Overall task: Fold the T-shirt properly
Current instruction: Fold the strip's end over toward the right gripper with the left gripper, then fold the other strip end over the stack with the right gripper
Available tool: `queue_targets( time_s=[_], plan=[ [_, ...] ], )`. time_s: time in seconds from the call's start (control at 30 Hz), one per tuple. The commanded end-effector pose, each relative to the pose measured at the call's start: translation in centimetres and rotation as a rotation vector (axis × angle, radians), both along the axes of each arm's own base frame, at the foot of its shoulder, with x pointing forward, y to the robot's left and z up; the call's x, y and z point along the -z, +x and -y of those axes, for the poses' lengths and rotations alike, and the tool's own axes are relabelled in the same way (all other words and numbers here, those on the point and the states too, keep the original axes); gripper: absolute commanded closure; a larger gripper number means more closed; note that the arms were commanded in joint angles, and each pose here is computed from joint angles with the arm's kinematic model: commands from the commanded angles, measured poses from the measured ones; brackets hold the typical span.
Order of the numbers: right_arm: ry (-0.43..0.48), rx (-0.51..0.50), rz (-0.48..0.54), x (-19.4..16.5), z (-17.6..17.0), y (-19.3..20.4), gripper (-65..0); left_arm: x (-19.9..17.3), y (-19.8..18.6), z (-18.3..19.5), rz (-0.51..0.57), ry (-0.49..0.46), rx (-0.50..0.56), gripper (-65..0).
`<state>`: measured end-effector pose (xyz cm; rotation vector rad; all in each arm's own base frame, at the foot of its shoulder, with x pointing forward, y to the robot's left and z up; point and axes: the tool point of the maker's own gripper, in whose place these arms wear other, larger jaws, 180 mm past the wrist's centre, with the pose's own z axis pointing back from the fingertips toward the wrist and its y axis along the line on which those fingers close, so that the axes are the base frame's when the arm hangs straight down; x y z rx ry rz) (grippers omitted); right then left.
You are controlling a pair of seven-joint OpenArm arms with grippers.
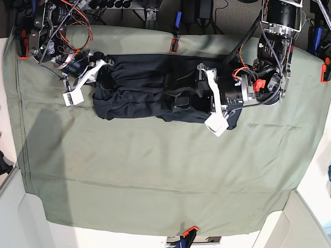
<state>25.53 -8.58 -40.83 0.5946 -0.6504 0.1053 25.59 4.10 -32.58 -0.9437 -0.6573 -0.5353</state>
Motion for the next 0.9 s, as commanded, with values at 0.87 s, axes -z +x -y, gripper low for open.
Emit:
queue_targets(
  time_s=[0.87],
  plan=[
    [-0.094,0.275,0.172,-4.4,11.6,4.4,0.0,-7.5,4.7,-11.9,0.402,0.328,-0.248,-40.6]
  ],
)
